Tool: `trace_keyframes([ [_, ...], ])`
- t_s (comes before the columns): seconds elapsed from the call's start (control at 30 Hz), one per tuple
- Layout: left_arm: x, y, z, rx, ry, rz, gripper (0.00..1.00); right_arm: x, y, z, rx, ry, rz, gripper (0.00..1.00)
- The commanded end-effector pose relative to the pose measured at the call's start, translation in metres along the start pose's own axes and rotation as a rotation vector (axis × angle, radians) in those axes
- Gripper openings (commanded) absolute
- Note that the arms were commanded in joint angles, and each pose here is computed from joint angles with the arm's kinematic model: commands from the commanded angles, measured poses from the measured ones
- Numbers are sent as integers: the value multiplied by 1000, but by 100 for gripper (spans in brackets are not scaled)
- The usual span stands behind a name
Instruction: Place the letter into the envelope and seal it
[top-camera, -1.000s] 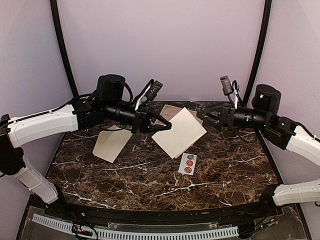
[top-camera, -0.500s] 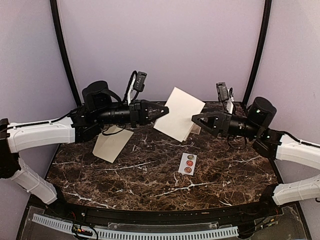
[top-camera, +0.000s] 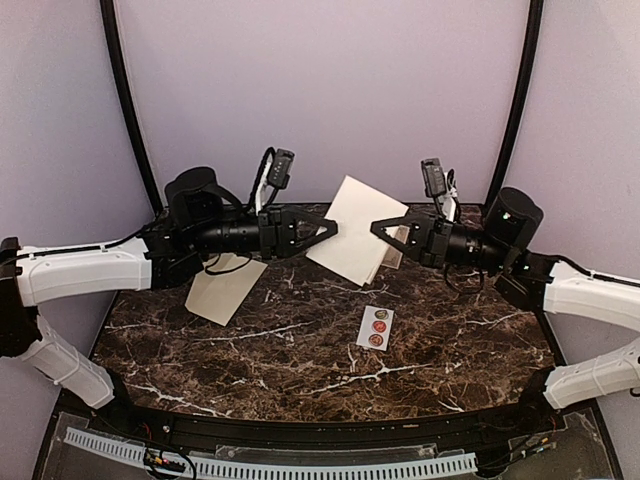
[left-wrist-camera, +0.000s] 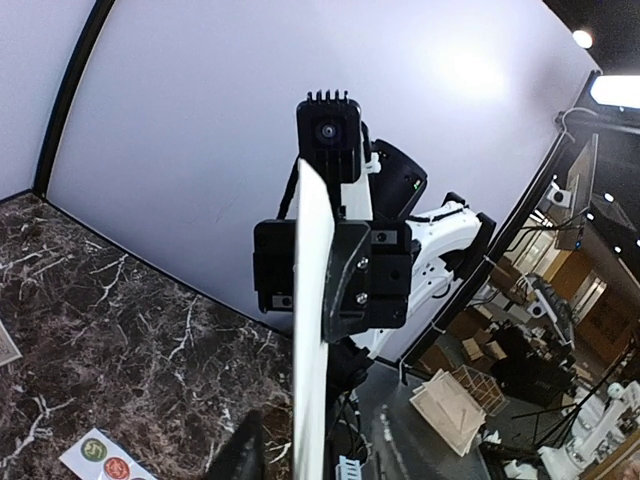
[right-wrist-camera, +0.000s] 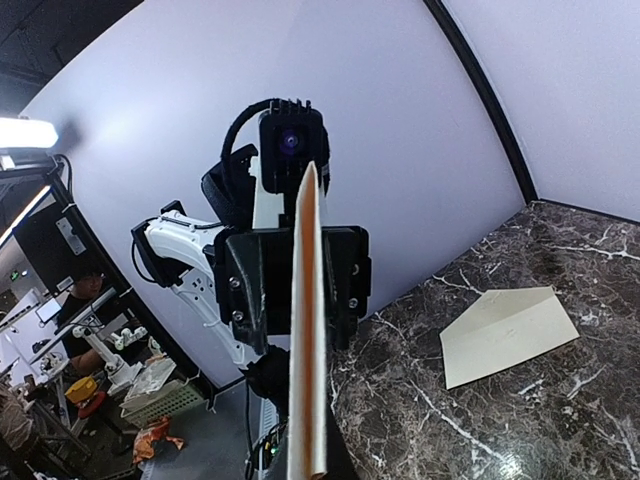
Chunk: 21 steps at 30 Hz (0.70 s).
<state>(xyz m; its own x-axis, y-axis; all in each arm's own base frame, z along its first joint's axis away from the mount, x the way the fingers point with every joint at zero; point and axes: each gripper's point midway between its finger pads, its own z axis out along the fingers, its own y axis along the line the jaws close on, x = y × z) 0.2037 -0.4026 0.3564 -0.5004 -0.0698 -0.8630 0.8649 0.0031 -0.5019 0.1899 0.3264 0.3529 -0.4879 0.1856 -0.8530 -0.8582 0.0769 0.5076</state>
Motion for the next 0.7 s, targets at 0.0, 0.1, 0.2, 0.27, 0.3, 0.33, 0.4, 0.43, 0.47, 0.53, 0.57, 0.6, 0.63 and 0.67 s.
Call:
trace_keyframes([
  [0.0, -9, -6, 0, -16, 25, 34, 55, -8, 3, 5, 18, 26, -70, 0],
  [0.1, -12, -4, 0, -29, 48, 48, 63, 6, -1, 9, 24, 126, -74, 0],
  [0.2, -10, 1, 4, -34, 91, 46, 63, 21, -2, 10, 13, 217, -57, 0],
  [0.27, -7, 3, 8, -32, 121, 46, 64, 28, -1, 11, -4, 260, -48, 0],
  [0.3, -8, 2, 9, -32, 130, 50, 64, 32, -2, 11, -8, 280, -46, 0],
  [0.33, -6, 4, 10, -26, 142, 50, 64, 34, -3, 11, -6, 297, -45, 0],
  [0.4, -5, 4, 13, -19, 157, 49, 59, 38, -3, 10, -10, 320, -45, 0],
  [0.43, -5, 4, 13, -20, 161, 48, 53, 39, -4, 10, -7, 330, -47, 0],
  [0.47, -5, 5, 14, -20, 165, 48, 50, 40, -4, 10, -5, 335, -50, 0],
  [0.53, -2, 6, 15, -13, 175, 38, 39, 38, -3, 10, -5, 336, -60, 0],
  [0.57, -1, 6, 17, -7, 179, 34, 32, 37, -3, 10, -6, 334, -65, 0],
  [0.6, 0, 6, 17, -1, 183, 26, 29, 37, -3, 11, -5, 334, -69, 0],
  [0.63, 2, 7, 18, 2, 186, 20, 25, 36, -3, 11, -6, 333, -73, 0],
  [0.67, 3, 7, 18, 7, 189, 13, 24, 36, -3, 11, -5, 333, -73, 0],
])
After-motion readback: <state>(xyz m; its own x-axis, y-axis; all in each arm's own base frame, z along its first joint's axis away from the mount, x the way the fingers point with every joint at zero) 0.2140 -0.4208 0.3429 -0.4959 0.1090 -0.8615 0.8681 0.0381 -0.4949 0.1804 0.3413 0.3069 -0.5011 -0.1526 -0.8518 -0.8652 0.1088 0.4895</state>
